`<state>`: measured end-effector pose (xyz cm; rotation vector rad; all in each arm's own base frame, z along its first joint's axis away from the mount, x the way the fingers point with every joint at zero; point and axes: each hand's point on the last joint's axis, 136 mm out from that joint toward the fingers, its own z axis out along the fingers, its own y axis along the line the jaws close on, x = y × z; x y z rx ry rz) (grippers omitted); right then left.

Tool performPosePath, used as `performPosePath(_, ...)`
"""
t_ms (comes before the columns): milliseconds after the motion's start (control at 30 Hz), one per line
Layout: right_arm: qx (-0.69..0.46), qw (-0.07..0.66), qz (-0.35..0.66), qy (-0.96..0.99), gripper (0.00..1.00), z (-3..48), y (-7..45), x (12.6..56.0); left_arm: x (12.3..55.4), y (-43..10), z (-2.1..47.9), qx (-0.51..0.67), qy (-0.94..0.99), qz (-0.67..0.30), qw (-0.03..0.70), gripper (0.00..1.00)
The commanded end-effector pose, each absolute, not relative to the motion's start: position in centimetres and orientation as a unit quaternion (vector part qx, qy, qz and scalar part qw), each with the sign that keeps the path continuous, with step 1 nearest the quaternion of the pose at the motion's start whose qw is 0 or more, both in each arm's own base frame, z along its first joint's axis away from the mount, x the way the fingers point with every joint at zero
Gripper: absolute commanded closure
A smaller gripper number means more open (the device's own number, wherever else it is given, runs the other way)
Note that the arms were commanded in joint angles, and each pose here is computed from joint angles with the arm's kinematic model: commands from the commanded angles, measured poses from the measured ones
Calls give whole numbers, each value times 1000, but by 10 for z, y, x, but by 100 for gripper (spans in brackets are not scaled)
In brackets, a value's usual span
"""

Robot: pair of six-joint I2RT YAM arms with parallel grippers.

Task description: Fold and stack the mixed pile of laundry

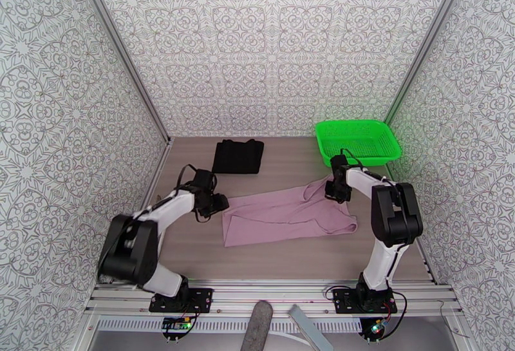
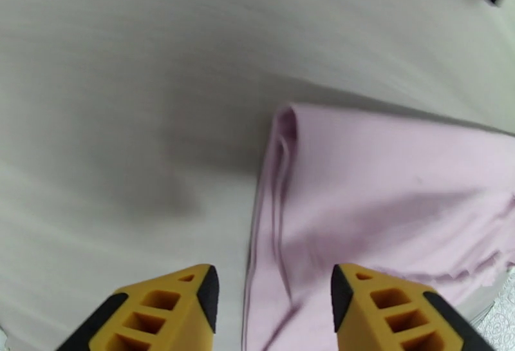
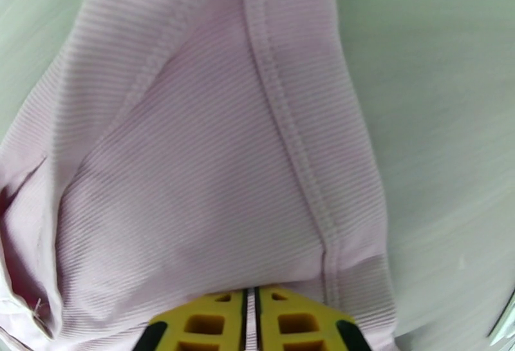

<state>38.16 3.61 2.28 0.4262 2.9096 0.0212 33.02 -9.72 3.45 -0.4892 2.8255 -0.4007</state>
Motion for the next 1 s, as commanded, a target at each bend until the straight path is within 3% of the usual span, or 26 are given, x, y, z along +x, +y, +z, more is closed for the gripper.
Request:
performPosePath(0,127,112,26,985,79,41,40,382,361,-107,37,-146,969,-136,149,50)
performPosePath(233,55,152,57,985,51,95,81,350,368,-115,9,-123,979,-115,118,58)
performPosePath(433,-86,175,62,979,36,134,189,294,365,-125,0,-112,980,-123,111,77)
performPosePath(667,-211,152,69,963,37,116,343,226,361,-129,4,-100,980,-130,112,100)
performPosePath(800,-248,137,88,955,46,97,413,197,360,-129,9,-96,979,-135,117,100)
performPosePath(967,-276,123,76,950,51,72,450,179,358,-131,15,-96,977,-152,118,100)
